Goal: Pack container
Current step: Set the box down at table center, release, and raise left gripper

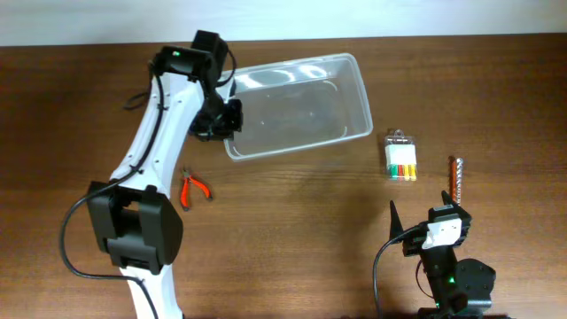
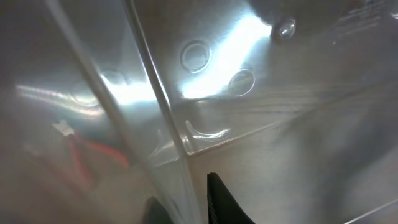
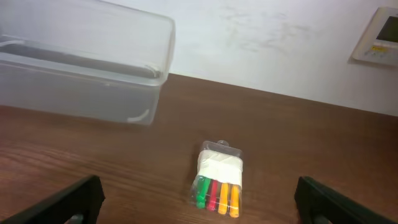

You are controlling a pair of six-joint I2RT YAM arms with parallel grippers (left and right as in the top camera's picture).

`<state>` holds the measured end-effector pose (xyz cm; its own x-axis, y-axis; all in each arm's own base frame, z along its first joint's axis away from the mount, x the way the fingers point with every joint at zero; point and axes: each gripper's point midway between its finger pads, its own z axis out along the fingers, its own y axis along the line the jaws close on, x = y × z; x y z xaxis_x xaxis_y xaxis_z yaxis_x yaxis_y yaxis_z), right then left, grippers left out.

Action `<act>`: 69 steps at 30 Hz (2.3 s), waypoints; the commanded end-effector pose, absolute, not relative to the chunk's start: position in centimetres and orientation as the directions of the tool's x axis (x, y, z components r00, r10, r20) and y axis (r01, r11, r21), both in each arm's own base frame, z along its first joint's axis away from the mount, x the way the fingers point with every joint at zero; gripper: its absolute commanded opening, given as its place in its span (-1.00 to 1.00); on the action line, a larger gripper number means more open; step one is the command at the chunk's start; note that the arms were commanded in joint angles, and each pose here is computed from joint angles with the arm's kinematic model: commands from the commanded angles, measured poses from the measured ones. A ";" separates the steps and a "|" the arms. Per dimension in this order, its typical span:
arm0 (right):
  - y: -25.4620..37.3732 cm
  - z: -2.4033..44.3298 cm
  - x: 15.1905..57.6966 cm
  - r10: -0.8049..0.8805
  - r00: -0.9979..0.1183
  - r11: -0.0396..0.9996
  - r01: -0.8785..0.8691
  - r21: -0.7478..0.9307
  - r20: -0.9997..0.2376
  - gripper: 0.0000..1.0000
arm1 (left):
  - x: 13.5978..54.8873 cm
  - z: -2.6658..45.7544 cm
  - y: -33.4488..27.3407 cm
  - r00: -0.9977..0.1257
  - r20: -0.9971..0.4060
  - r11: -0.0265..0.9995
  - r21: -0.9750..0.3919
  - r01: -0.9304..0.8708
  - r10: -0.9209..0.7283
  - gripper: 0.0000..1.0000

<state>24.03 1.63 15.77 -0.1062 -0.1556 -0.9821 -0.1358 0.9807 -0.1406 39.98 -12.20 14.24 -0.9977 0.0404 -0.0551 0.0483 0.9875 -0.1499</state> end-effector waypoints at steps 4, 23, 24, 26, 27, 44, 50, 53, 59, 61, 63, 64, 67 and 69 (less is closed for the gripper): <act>1.8 15.6 24.0 -0.156 -0.107 0.980 -0.143 -0.140 -0.982 0.97 | 40.9 15.5 -11.8 -0.991 -0.130 0.988 -0.151 0.042 0.022 -0.89; 1.8 15.6 24.0 -0.156 -0.106 0.980 -0.143 -0.140 -0.982 0.97 | 40.6 9.0 -8.4 -0.996 -0.073 0.992 -0.124 -0.038 -0.047 -0.89; 1.8 15.6 24.0 -0.156 -0.106 0.980 -0.143 -0.140 -0.982 0.97 | 40.7 8.9 -7.5 -0.996 -0.070 0.992 -0.120 -0.050 -0.059 -0.89; 1.8 15.6 24.0 -0.156 -0.106 0.980 -0.143 -0.140 -0.982 0.97 | 40.6 8.7 -6.8 -0.996 -0.068 0.993 -0.113 -0.046 -0.054 -0.89; 1.8 15.6 24.0 -0.156 -0.107 0.980 -0.143 -0.140 -0.982 0.97 | 40.6 8.6 -6.5 -0.996 -0.065 0.993 -0.109 -0.052 -0.060 -0.89; 1.8 15.6 24.0 -0.156 -0.106 0.980 -0.143 -0.140 -0.982 0.97 | 39.1 6.3 -7.0 -0.998 -0.032 0.993 -0.098 0.066 0.063 -0.90; 1.8 15.6 24.0 -0.156 -0.106 0.980 -0.142 -0.140 -0.982 0.97 | 38.4 6.2 -7.2 -0.998 -0.005 0.993 -0.101 0.069 0.069 -0.92; 1.8 15.6 24.0 -0.156 -0.106 0.980 -0.143 -0.140 -0.982 0.97 | 38.1 6.2 -7.2 -0.997 0.007 0.993 -0.100 0.070 0.071 -0.94; 1.8 15.6 24.0 -0.156 -0.106 0.980 -0.142 -0.140 -0.982 0.98 | 38.0 6.2 -7.2 -0.997 0.011 0.993 -0.099 0.069 0.070 -0.92; 1.8 15.6 24.0 -0.156 -0.107 0.980 -0.142 -0.140 -0.982 0.98 | 38.1 6.2 -7.2 -0.997 0.009 0.993 -0.100 0.069 0.070 -0.76; 1.8 15.6 24.0 -0.156 -0.107 0.980 -0.143 -0.140 -0.982 0.97 | 38.2 6.2 -7.2 -0.998 0.006 0.993 -0.100 0.069 0.070 -0.45; 1.8 15.6 24.0 -0.156 -0.107 0.980 -0.143 -0.140 -0.982 0.97 | 38.2 6.2 -7.2 -0.998 0.006 0.993 -0.100 0.069 0.070 -0.31; 1.8 15.6 24.0 -0.156 -0.107 0.980 -0.142 -0.140 -0.982 0.98 | 38.2 6.2 -7.2 -0.998 0.003 0.993 -0.100 0.070 0.070 -0.15; 1.8 15.6 24.0 -0.156 -0.107 0.980 -0.143 -0.140 -0.982 0.97 | 38.3 6.2 -7.3 -0.998 -0.002 0.992 -0.100 0.070 0.070 -0.06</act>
